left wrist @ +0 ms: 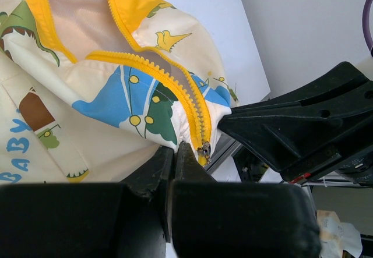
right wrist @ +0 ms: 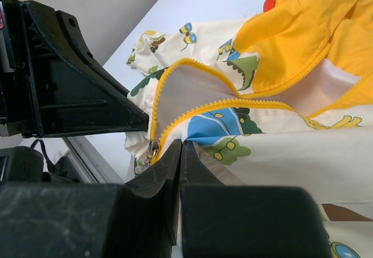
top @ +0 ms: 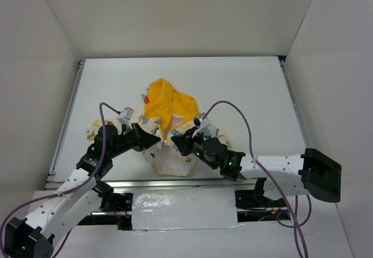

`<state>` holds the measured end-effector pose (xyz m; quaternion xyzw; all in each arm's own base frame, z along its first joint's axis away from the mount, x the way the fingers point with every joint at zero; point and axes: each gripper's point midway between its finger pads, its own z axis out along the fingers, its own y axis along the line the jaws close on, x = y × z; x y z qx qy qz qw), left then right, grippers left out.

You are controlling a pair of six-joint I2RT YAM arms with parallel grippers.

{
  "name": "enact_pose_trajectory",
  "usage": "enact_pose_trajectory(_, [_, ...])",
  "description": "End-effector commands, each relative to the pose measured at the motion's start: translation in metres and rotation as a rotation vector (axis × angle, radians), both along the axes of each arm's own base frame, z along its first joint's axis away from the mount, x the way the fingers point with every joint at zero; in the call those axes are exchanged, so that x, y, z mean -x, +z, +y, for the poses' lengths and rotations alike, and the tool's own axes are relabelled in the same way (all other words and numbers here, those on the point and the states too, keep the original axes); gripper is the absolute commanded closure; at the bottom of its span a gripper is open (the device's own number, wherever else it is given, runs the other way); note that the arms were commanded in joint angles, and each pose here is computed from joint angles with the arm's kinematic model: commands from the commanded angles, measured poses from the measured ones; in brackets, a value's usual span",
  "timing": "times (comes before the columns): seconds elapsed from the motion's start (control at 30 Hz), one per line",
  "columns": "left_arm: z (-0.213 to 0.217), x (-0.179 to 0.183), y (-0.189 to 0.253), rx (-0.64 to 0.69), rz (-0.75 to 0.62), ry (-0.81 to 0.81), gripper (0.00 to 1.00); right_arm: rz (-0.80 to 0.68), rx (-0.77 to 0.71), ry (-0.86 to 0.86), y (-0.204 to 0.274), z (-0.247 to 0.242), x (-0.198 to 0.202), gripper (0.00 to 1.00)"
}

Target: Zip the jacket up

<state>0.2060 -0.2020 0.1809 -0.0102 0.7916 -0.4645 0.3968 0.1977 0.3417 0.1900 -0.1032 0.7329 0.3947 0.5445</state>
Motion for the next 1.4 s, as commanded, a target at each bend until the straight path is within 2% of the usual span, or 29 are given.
enact_pose_trajectory(0.0, [-0.002, -0.005, 0.023, 0.025, -0.07, 0.001, 1.0, -0.04, -0.056, 0.008, 0.027, 0.009, -0.001, 1.0])
enact_pose_trajectory(1.37, [-0.006, -0.004, 0.019, 0.022, -0.04, -0.021, 1.0, -0.079, -0.019, -0.013, 0.033, 0.014, -0.009, 1.0])
